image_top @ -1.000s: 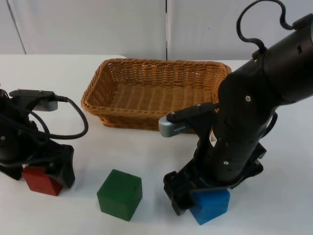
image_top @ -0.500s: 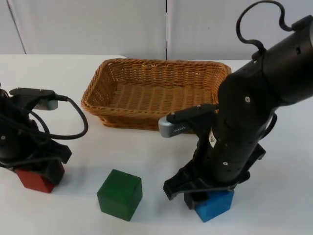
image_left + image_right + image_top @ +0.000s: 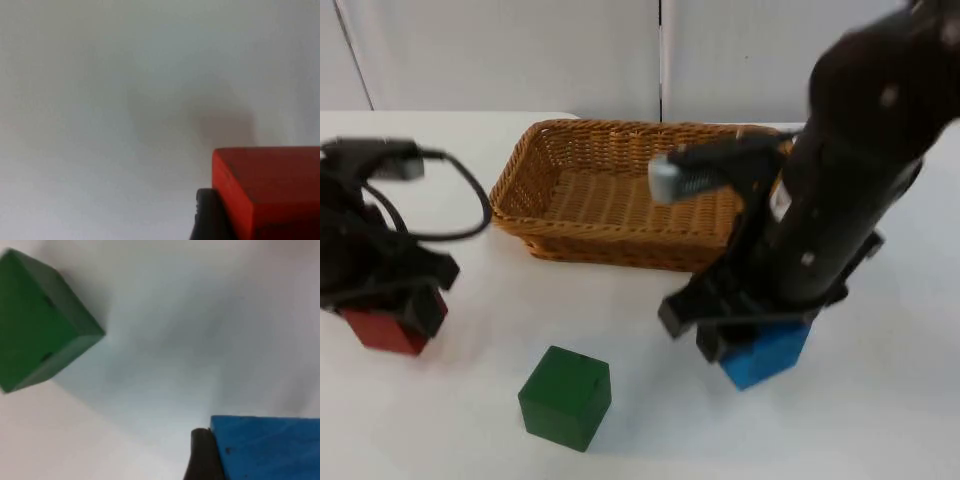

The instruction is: Pick up one cube with each hand and place exactly two cubes into the same basket, leaving the remaining cube outside.

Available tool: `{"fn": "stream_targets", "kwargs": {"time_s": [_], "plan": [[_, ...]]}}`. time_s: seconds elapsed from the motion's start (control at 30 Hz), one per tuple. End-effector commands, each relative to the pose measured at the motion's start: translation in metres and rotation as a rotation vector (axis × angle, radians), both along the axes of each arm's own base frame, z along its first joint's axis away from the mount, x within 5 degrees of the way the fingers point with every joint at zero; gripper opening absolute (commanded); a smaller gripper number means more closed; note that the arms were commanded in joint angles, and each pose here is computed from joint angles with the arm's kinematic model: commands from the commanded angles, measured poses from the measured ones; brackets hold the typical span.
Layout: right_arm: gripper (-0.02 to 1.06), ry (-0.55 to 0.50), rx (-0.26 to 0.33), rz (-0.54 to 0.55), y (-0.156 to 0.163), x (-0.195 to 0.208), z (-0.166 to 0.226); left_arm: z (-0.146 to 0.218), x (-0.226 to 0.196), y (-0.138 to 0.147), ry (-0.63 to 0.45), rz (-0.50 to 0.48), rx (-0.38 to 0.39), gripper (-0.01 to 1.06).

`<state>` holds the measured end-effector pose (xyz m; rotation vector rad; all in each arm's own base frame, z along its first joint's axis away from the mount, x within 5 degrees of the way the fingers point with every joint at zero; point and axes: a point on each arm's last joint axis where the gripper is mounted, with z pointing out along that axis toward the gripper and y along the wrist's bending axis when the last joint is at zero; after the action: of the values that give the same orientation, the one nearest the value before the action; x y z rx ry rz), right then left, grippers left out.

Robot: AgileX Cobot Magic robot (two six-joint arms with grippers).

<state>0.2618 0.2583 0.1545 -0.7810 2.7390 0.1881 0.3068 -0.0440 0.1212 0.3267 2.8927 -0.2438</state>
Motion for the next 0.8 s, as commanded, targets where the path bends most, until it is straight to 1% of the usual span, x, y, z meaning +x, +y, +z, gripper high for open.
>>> {"fn": "stream_targets", "kwargs": {"time_s": [0.0, 0.1, 0.13, 0.23, 0.27, 0.3, 0.4, 0.47, 0.6, 0.77], "plan": [[0.00, -0.021, 0.006, 0.022, -0.002, -0.005, 0.019, 0.016, -0.003, -0.003, -0.027, 0.002, -0.012, 0.00], [0.00, -0.055, 0.037, 0.025, -0.007, -0.010, 0.046, 0.041, -0.008, -0.003, -0.079, 0.002, -0.029, 0.00], [0.00, -0.055, 0.037, 0.025, -0.007, -0.010, 0.046, 0.041, -0.008, -0.003, -0.079, 0.002, -0.029, 0.00], [0.00, -0.096, 0.077, 0.024, -0.012, -0.015, 0.069, 0.063, -0.014, -0.003, -0.123, 0.015, -0.045, 0.00], [0.00, -0.111, 0.092, 0.024, -0.014, -0.017, 0.077, 0.068, -0.016, -0.003, -0.130, 0.014, -0.049, 0.00], [0.00, -0.111, 0.092, 0.024, -0.014, -0.017, 0.077, 0.068, -0.016, -0.003, -0.130, 0.014, -0.049, 0.00], [0.00, -0.159, 0.134, 0.032, -0.021, -0.023, 0.102, 0.087, -0.025, -0.004, -0.147, 0.004, -0.064, 0.00], [0.00, -0.175, 0.142, 0.036, -0.023, -0.025, 0.108, 0.090, -0.028, -0.004, -0.147, 0.006, -0.071, 0.00], [0.00, -0.224, 0.163, 0.044, -0.029, -0.029, 0.124, 0.107, -0.035, -0.004, -0.195, 0.005, -0.085, 0.00], [0.00, -0.235, 0.171, 0.045, -0.030, -0.030, 0.127, 0.117, -0.039, -0.003, -0.228, 0.003, -0.087, 0.00]]}}
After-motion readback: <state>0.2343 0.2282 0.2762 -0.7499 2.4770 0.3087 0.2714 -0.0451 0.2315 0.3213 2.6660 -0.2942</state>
